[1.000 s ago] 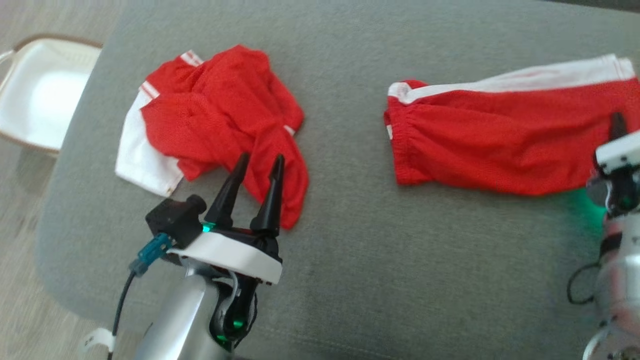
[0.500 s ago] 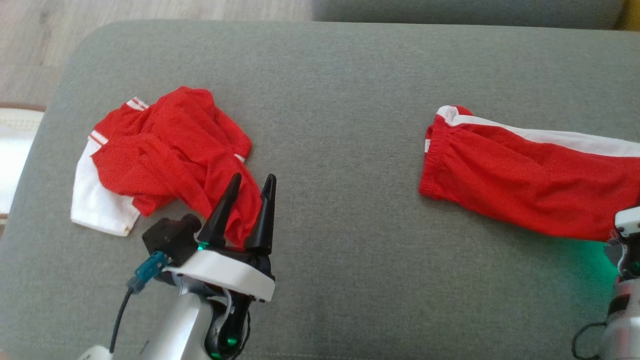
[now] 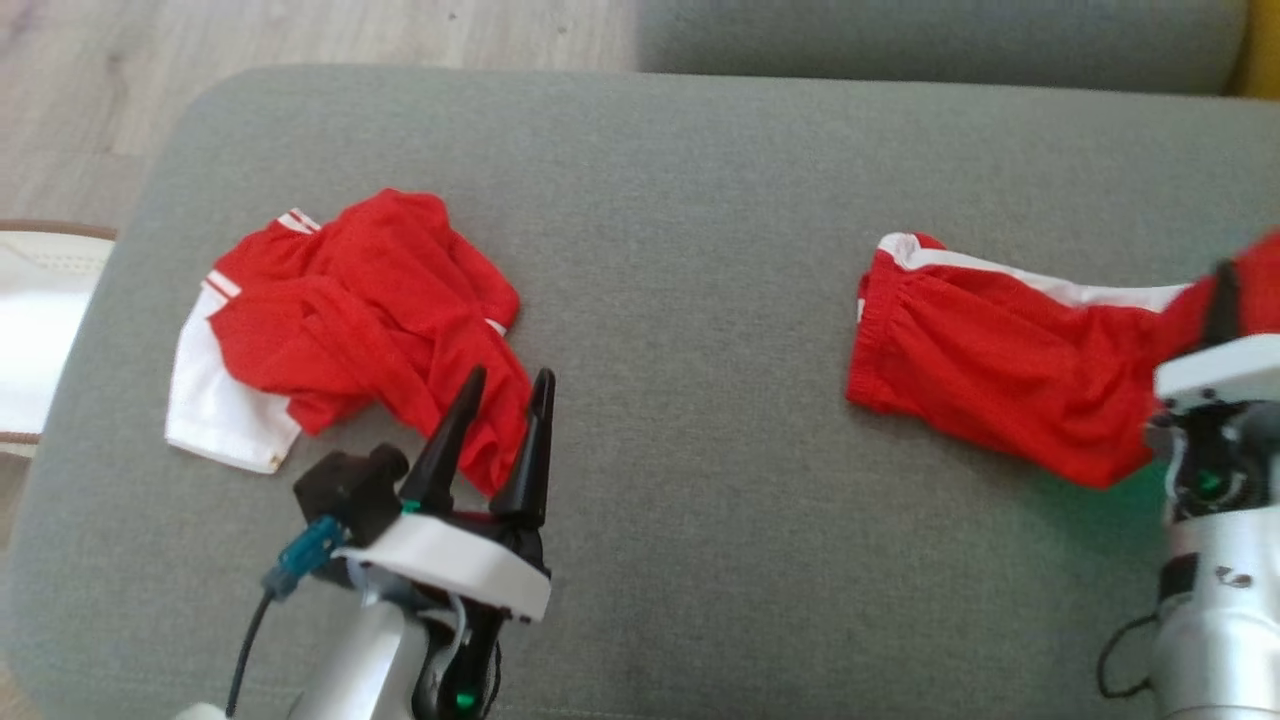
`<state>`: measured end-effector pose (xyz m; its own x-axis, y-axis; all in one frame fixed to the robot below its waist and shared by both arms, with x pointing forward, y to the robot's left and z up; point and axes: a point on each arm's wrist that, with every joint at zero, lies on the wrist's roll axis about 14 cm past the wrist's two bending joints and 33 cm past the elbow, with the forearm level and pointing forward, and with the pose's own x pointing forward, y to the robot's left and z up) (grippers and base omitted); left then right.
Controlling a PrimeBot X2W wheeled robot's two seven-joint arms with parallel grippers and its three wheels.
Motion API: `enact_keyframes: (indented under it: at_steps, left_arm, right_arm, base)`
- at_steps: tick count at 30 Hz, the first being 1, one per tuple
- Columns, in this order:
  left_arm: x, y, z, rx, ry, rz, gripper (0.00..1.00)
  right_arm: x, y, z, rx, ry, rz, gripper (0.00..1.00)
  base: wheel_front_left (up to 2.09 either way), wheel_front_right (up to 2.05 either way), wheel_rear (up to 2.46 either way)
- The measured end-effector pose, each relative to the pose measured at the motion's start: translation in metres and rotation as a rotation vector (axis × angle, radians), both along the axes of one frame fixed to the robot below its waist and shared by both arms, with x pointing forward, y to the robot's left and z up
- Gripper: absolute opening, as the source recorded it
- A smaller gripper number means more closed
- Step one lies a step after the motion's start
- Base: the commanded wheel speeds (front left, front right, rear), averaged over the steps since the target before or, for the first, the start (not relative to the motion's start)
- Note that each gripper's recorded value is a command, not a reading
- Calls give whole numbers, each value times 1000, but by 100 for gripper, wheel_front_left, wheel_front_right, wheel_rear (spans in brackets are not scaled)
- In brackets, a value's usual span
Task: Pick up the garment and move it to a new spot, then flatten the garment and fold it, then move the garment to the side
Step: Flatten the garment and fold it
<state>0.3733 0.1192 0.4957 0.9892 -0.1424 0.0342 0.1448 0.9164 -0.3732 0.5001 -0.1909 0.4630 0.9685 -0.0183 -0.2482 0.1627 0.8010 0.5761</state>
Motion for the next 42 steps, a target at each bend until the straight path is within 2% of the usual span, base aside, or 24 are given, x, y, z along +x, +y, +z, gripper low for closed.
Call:
enact_keyframes:
  at_steps: [3, 10, 19, 27, 28, 29, 33, 42]
  left_arm:
    - [-9, 6, -4, -1, 12, 23, 100]
    - [-20, 18, -2, 4, 8, 60, 100]
    - [-22, 22, -3, 5, 9, 75, 100]
    - [-22, 23, -4, 9, 12, 77, 100]
    - [-22, 23, -4, 10, 13, 76, 100]
    - [-22, 23, -4, 11, 14, 75, 100]
    - [-22, 23, -4, 11, 14, 75, 100]
    - [-21, 21, -1, 11, 3, 69, 100]
  right_arm:
    - [0, 35, 6, 51, -22, 90, 0]
    - [-21, 95, -6, 87, -5, 255, 0]
    - [-36, 136, -20, 81, 26, 369, 0]
    - [-49, 154, -36, 73, 67, 423, 0]
    - [-49, 153, -38, 70, 68, 420, 70]
    - [-50, 154, -39, 69, 68, 420, 100]
    - [-51, 164, -35, 76, 59, 450, 100]
    - [-77, 201, -43, 64, 109, 601, 100]
  base:
    - [0, 0, 0]
    - [0, 0, 0]
    - [0, 0, 0]
    - [0, 0, 0]
    - [0, 0, 0]
    - [0, 0, 0]
    - [0, 0, 0]
    - [0, 0, 0]
